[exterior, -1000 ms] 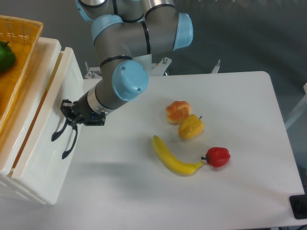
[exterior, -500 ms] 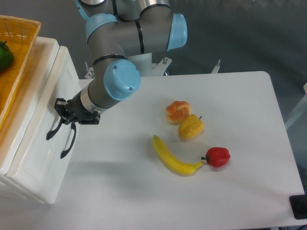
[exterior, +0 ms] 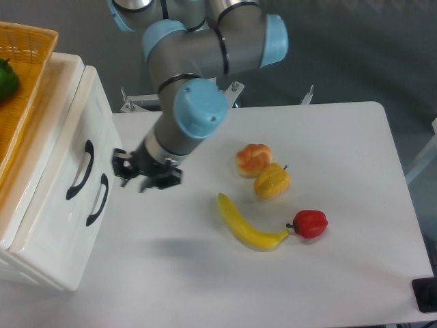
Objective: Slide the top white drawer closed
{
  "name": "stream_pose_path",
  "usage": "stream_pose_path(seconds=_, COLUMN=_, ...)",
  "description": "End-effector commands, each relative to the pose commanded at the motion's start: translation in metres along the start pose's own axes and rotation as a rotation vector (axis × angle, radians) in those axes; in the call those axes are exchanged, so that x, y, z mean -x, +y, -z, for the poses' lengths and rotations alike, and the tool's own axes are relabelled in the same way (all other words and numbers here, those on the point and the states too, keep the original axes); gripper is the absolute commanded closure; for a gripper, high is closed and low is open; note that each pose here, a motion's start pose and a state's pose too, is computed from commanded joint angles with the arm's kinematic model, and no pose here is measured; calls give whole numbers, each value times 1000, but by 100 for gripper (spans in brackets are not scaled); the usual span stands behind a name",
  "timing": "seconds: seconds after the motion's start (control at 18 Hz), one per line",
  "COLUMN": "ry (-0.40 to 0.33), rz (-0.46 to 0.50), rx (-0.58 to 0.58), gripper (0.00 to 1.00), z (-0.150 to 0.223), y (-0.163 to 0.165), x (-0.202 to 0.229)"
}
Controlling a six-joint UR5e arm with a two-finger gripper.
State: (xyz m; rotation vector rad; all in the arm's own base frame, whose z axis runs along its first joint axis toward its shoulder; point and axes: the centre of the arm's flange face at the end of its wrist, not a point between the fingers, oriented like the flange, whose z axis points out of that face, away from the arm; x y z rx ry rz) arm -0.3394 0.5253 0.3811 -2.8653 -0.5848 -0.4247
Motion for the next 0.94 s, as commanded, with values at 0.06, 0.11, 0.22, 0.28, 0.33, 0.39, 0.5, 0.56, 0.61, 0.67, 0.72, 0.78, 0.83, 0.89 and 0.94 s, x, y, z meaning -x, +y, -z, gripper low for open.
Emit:
stream_pose_path(seconds=0.06, ry=-37, rz=5, rx=-21, gripper=0, z=5, y=-1, x=13)
stream_pose_path(seconds=0.11, ry=-83, rz=-11, rx=-40, gripper=0, z=9, y=-3, x=24)
stream_pose_path(seconds=0.22, ry=-214, rz=-75, rx=-6, gripper=0, z=3, y=-5, x=53)
stream_pose_path(seconds=0.28, ry=-280, rz=-123, rx=31, gripper=0, z=-2, y=-5, x=66)
stream_pose_path(seconds=0.33, ry=-331, rz=-166, rx=71, gripper=0, z=-10, y=-6, x=78)
stream_pose_path(seconds=0.39, ry=-360, rz=-203, rx=106, gripper=0, z=-17, y=-5, x=95)
stream_pose_path(seconds=0.5, ry=-372, rz=-293, rx=137, gripper=0, z=-21, y=-2, x=123)
stream_pose_path(seconds=0.56, ry=-372, rz=-346, rx=149, gripper=0, z=-23, y=-1, x=134)
stream_pose_path(seconds=0.61, ry=-372, rz=-392, rx=165, gripper=0, z=-22, y=2, x=144)
stream_pose_path(seconds=0.67, ry=-371, rz=-426, rx=177, gripper=0, z=-19, y=6, x=155)
stream_pose_path(seconds=0.72, ry=-367, rz=-454, rx=186, gripper=0, z=-16, y=11, x=168)
stream_pose_path(seconds=0.78, ry=-362, rz=-488, rx=196, gripper=0, z=-13, y=16, x=178)
stream_pose_path(seconds=0.83, ry=-359, rz=-528, rx=204, gripper=0, z=-9, y=20, x=187)
stream_pose_path(seconds=0.89, ry=-358, rz=-566, rx=211, gripper=0, z=-3, y=24, x=194)
stream_pose_path(seconds=0.94, ry=-358, rz=-599, rx=216, gripper=0, z=1, y=26, x=197)
